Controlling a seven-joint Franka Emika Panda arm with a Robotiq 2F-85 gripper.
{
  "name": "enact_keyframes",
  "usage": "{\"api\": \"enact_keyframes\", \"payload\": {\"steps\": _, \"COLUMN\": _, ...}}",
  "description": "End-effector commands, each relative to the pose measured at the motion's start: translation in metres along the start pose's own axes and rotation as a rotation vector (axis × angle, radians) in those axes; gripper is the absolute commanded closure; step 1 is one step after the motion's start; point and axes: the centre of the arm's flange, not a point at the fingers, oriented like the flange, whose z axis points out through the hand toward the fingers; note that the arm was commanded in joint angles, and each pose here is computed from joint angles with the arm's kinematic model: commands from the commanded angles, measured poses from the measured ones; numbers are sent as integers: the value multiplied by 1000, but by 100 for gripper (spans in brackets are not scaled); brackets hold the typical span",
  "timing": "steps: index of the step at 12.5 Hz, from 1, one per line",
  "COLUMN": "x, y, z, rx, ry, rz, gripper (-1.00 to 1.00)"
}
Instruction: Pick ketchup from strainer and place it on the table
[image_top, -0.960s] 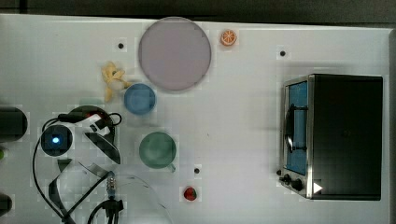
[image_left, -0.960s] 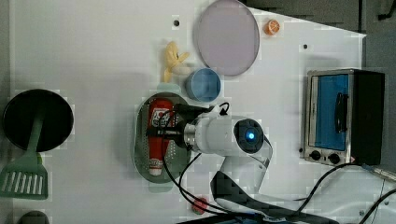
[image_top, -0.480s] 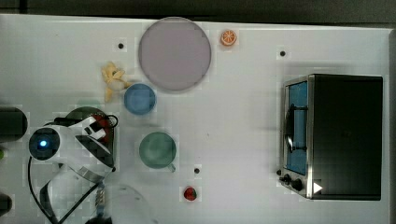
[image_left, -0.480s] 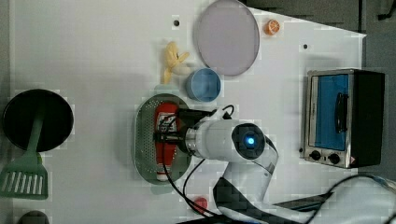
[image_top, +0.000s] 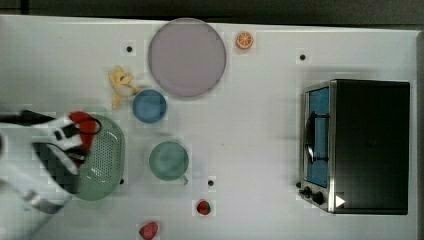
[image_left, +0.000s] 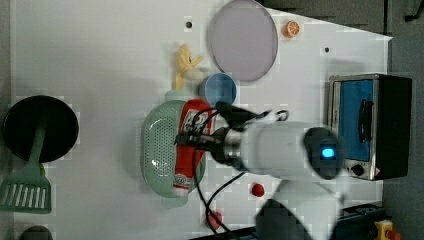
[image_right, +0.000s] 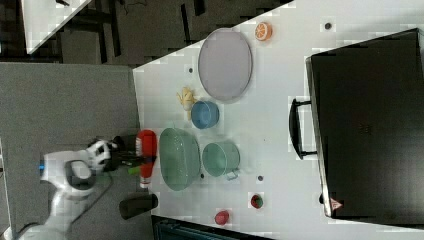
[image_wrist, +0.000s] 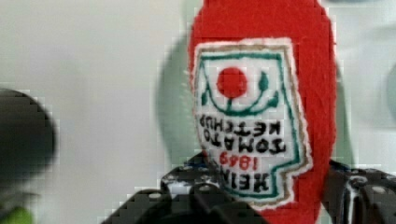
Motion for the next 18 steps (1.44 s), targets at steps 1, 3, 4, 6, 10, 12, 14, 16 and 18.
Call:
{"api": "enact_keyframes", "payload": {"steps": 1, "x": 54, "y": 26, "z": -72, "rx": 2, "ry": -3, "rz": 80, "gripper": -16}}
{"api": "enact_keyframes", "payload": {"steps": 3, "x": 94, "y": 56, "z": -102, "rx": -26, "ry": -21, "rz": 83, "gripper": -16}}
{"api": "enact_keyframes", "payload": {"steps": 4, "x": 115, "y": 77, "z": -113, "rx": -34, "ry": -23, "rz": 73, "gripper": -16}}
{"api": "enact_keyframes", "payload": {"steps": 6, "x": 156, "y": 123, "z": -123, "rx": -39, "ry": -14, "rz": 26, "gripper": -16}}
{"api": "enact_keyframes", "payload": {"steps": 10, "x": 220, "y": 229, "z": -118, "rx": -63, "ry": 2, "rz": -98, "gripper": -16}}
{"api": "enact_keyframes", "payload": {"steps": 12, "x": 241, "y": 279, "z": -112, "rx": -73, "ry": 16, "rz": -91, "gripper": -16}}
{"api": "enact_keyframes", "payload": {"steps": 14, "x": 252, "y": 315, "z": -98, "rx": -78, "ry": 38, "rz": -56, "gripper": -16}}
{"api": "enact_keyframes", "payload": {"steps": 16, "x": 254, "y": 339, "z": -75, "rx": -78, "ry": 54, "rz": -22, "gripper": -16}}
{"api": "enact_keyframes", "payload": {"steps": 18, "x": 248, "y": 353, "z": -44, "rx": -73, "ry": 71, "rz": -7, "gripper": -16}}
